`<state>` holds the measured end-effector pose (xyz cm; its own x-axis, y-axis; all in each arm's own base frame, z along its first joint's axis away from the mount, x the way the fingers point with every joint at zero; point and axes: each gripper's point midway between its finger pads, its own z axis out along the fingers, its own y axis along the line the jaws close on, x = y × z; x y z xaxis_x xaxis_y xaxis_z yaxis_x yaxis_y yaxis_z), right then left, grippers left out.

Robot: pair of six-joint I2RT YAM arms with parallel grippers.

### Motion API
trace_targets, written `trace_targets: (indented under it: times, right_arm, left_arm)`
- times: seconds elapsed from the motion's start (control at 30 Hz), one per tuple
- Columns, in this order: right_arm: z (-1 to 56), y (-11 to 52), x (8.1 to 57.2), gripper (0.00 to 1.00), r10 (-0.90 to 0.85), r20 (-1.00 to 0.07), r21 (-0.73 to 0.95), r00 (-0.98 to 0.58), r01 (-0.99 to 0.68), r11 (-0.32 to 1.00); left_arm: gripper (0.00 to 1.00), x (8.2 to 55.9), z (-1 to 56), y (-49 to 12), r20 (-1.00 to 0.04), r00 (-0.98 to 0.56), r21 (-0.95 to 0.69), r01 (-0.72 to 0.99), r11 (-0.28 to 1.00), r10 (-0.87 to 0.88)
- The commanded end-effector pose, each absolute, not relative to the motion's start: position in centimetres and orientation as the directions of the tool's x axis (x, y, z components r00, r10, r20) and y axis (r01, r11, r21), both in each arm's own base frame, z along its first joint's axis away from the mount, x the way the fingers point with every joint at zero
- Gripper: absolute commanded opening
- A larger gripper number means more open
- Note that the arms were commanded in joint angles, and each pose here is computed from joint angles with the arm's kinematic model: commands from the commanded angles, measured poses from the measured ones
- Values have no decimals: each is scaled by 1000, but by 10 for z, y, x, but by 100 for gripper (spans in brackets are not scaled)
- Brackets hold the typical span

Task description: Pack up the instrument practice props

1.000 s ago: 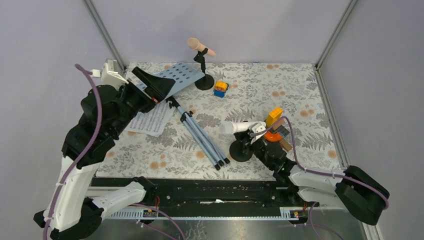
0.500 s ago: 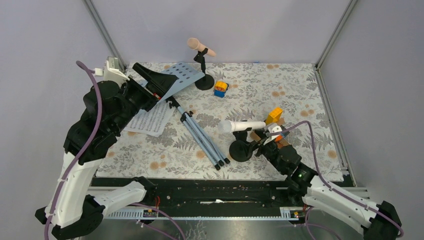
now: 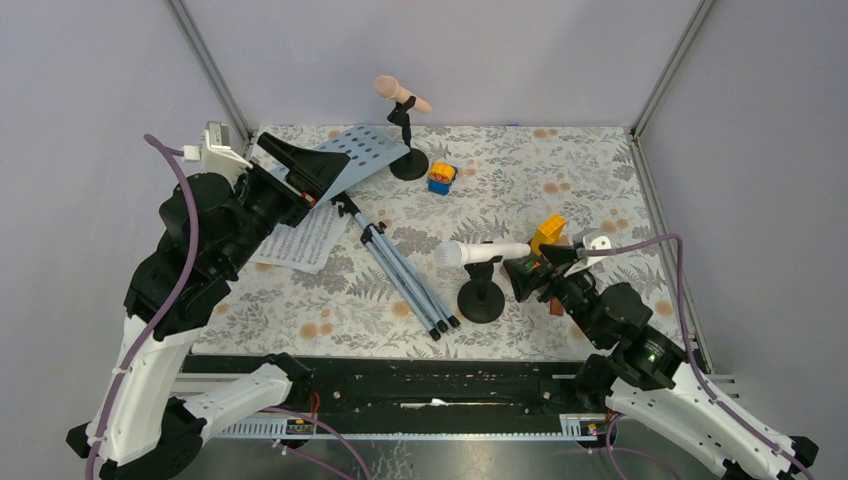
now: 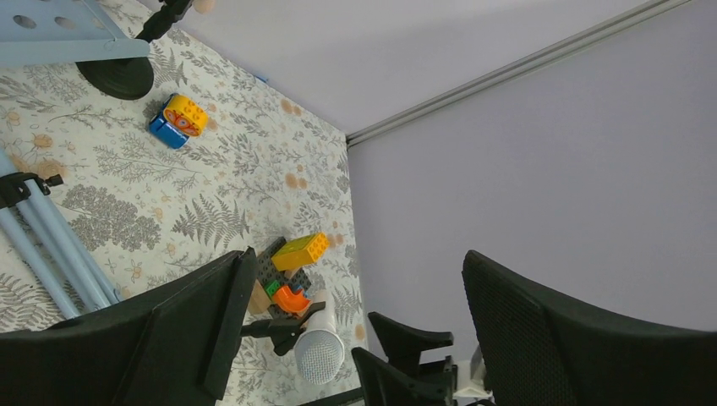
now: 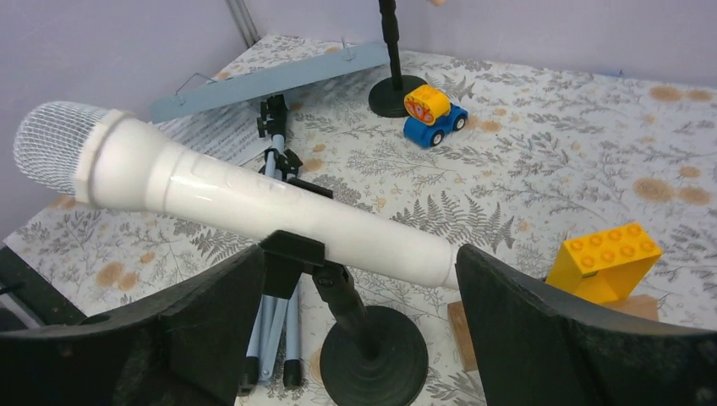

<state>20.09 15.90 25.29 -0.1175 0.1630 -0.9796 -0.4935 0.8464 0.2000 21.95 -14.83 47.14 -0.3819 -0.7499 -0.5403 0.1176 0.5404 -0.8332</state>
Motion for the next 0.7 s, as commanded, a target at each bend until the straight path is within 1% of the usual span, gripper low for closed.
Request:
trace_targets:
  times: [0.0, 0.1, 0.2, 0.3, 0.47, 0.53, 0.67]
  right_arm:
    - [276, 164, 189, 89, 40, -997, 70, -64, -587, 807]
    - [290, 179, 184, 90, -92, -994, -104, 54, -683, 723]
    - [298, 201, 176, 91, -189, -960, -279, 206, -764, 582]
    - [298, 220, 171, 94, -255, -911, -409, 325, -796, 447]
    - [291, 237, 165, 95, -345, -796, -584, 498, -781, 220]
    - [290, 242, 165, 95, -356, -766, -616, 535, -769, 171]
    - [285, 246, 182, 95, -418, -711, -669, 566, -728, 152]
  left_arm:
    - [99, 218, 487, -148, -530, -349, -846, 167, 505, -772]
    - [99, 216, 491, -142, -529, -327, -848, 176, 499, -783]
    - [99, 213, 494, -138, -531, -312, -847, 181, 499, -788]
    - [99, 210, 497, -136, -536, -304, -844, 196, 499, -788]
    - [99, 208, 500, -131, -541, -282, -841, 203, 502, -792]
    - [99, 204, 504, -127, -546, -267, -837, 218, 502, -794]
    - [99, 201, 509, -125, -549, -253, -833, 237, 500, -796]
